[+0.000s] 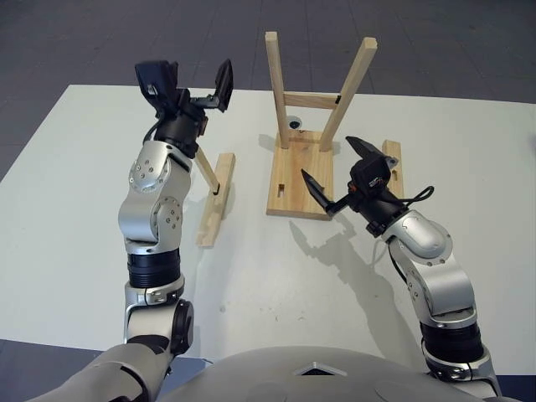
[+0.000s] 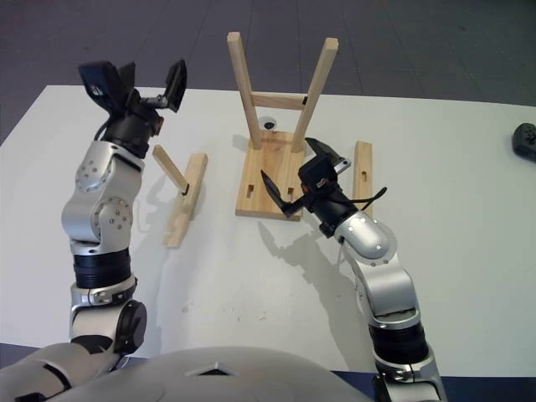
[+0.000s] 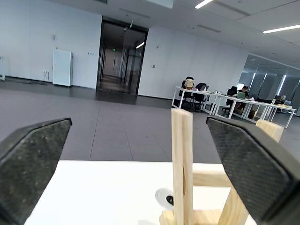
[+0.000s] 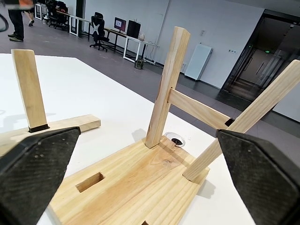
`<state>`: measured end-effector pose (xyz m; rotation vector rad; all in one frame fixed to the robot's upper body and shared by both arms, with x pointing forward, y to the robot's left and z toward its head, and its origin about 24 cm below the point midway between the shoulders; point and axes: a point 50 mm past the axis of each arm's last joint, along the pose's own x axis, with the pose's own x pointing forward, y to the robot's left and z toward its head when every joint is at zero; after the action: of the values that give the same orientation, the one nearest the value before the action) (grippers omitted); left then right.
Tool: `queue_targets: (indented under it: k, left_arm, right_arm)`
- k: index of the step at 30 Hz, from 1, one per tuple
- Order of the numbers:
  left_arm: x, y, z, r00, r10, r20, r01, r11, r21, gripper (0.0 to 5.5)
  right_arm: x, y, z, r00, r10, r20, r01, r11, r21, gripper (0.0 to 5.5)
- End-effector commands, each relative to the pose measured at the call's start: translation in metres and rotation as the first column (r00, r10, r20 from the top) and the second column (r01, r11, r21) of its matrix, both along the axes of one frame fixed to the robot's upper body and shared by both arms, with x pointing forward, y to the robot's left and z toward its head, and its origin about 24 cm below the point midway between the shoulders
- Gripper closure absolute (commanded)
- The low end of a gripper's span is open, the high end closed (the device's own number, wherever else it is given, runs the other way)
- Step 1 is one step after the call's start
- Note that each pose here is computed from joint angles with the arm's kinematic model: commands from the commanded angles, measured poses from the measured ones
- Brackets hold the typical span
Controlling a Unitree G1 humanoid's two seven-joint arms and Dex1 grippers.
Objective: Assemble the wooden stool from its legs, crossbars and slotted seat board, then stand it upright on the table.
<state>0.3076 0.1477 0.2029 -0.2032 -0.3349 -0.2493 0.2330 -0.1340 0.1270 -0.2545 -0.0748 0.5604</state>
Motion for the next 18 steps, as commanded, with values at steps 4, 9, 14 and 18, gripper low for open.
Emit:
queue_targets:
  k: [4,9,14,18]
  left_arm:
    - [0.005,0.006,-0.012,0.998,0.033,-0.049,-0.03,0.998,0.062,0.14]
    - [0.005,0.012,-0.091,0.947,0.063,-0.315,-0.023,0.991,0.129,0.14]
    - [0.0,0.014,-0.126,0.907,0.071,-0.415,0.003,0.984,0.176,0.14]
    - [0.002,0.022,-0.12,0.918,0.09,-0.387,-0.022,0.984,0.177,0.14]
  right_arm:
    - [0.001,-0.001,0.002,1.0,-0.01,0.006,0.01,1.0,-0.003,0.1]
    - [0.001,-0.001,0.002,1.0,-0.01,0.005,0.01,1.0,-0.004,0.1]
    - [0.001,-0.002,0.002,1.0,-0.007,0.005,0.007,1.0,-0.01,0.1]
    - [0.001,-0.003,0.002,1.0,-0.009,0.002,0.009,1.0,-0.011,0.1]
